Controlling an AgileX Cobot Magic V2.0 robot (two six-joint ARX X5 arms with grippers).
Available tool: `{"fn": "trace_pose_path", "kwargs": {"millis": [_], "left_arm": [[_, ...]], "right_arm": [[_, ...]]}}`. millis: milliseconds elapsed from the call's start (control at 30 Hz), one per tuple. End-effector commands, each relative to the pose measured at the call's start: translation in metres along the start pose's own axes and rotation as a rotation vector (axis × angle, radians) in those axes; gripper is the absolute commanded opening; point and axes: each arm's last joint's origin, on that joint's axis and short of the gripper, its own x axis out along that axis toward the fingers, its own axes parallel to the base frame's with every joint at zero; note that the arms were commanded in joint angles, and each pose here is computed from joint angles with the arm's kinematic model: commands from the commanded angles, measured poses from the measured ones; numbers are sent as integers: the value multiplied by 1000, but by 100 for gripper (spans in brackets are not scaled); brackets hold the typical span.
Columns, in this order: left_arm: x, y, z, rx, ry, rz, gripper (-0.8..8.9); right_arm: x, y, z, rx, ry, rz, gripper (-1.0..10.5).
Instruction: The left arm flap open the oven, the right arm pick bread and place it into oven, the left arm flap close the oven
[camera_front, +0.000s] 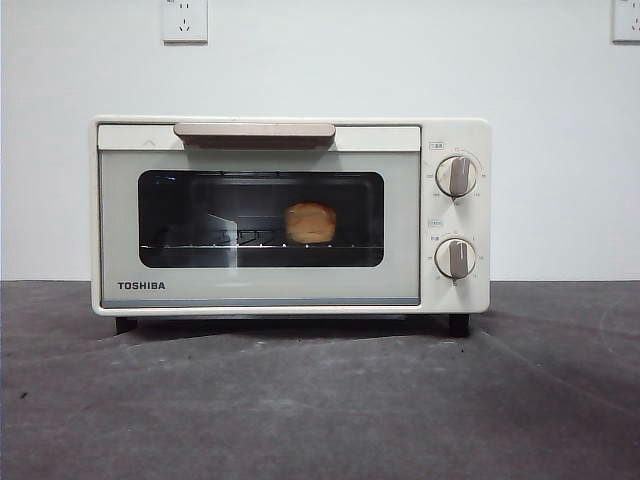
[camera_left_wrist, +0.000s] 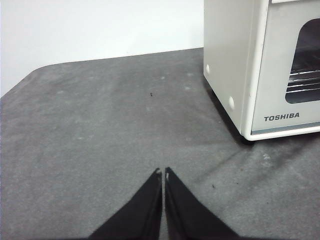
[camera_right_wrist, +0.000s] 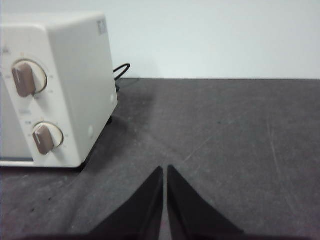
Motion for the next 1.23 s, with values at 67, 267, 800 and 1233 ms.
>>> {"fn": "trace_pose_path", "kwargs": {"millis": [67, 267, 800, 1233], "left_arm": [[2, -1, -6, -3, 22, 1, 16], [2, -1, -6, -3, 22, 1, 16], [2, -1, -6, -3, 22, 1, 16], [2, -1, -6, -3, 22, 1, 16]], "right_arm": [[0, 0, -5, 21, 29, -4, 10], [-1, -1, -13, 31, 113, -10, 10], [0, 0, -5, 21, 34, -1, 10], [0, 0, -5, 21, 34, -1, 10]]}}
